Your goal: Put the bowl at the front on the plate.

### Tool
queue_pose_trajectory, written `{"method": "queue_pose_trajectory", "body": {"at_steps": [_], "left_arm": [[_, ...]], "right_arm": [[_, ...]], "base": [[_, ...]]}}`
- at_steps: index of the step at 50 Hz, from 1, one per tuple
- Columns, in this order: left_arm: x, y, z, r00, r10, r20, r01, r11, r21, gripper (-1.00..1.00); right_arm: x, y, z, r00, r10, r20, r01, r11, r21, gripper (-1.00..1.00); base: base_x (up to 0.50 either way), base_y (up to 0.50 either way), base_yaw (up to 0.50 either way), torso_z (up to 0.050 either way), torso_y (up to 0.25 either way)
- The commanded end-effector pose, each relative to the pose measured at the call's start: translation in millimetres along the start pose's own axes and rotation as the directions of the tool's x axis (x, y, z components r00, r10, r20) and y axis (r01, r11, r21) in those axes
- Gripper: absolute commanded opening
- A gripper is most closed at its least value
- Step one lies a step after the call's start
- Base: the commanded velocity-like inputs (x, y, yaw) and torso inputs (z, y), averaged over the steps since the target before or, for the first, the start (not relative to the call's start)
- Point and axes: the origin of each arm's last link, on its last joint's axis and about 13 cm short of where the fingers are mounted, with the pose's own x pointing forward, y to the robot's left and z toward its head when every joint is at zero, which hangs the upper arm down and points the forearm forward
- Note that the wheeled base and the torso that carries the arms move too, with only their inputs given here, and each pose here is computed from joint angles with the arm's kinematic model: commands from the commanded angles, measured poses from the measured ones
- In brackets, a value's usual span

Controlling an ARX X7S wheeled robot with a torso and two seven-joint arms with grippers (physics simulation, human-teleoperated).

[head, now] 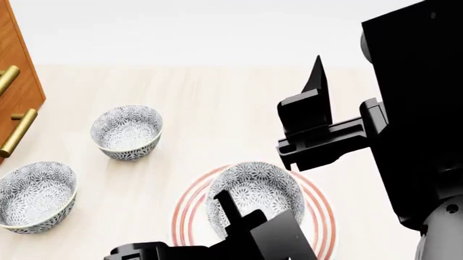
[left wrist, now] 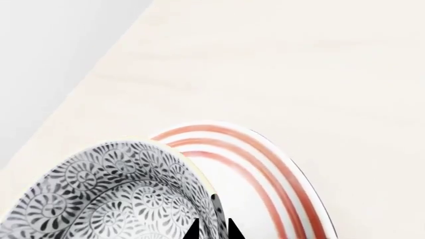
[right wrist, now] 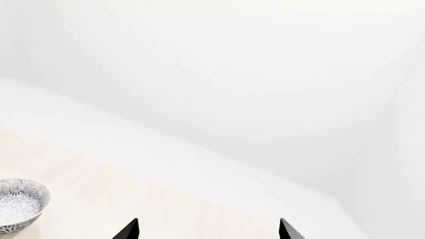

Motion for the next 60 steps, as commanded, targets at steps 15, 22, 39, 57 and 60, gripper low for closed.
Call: {"method": "queue_pose_trajectory", "body": {"at_steps": [15,22,39,57,60], "left_arm": [[3,-5.8,-9,1.000,-0.001,-0.002,0.001,1.000,0.016,-1.00],[3,-8.9,-13,1.000,-0.003,-0.004,0.003,1.000,0.021,-1.00],[4,-9.4,-17,1.000,0.009,-0.013,-0.009,1.000,0.014,-1.00],[5,-11.7,-21,1.000,0.009,-0.019,-0.008,1.000,0.024,-1.00],[4,-12.4,-19,1.000,0.005,-0.018,-0.005,1.000,0.025,-1.00]], "right_arm": [[0,-0.5,-6,1.000,-0.005,-0.010,0.005,1.000,0.011,1.00],[-1,-0.6,-7,1.000,-0.007,-0.009,0.007,1.000,0.011,1.00],[-4,-0.8,-9,1.000,-0.016,-0.004,0.016,1.000,0.020,1.00],[-5,-0.8,-9,1.000,-0.019,-0.002,0.020,1.000,0.021,1.00],[-5,-0.6,-10,1.000,-0.019,-0.004,0.019,1.000,0.022,1.00]], "base": [[0.00,0.00,0.00,0.001,0.000],[0.00,0.00,0.00,0.000,0.001],[0.00,0.00,0.00,0.000,0.000],[0.00,0.00,0.00,0.000,0.001],[0.00,0.00,0.00,0.000,0.000]]}}
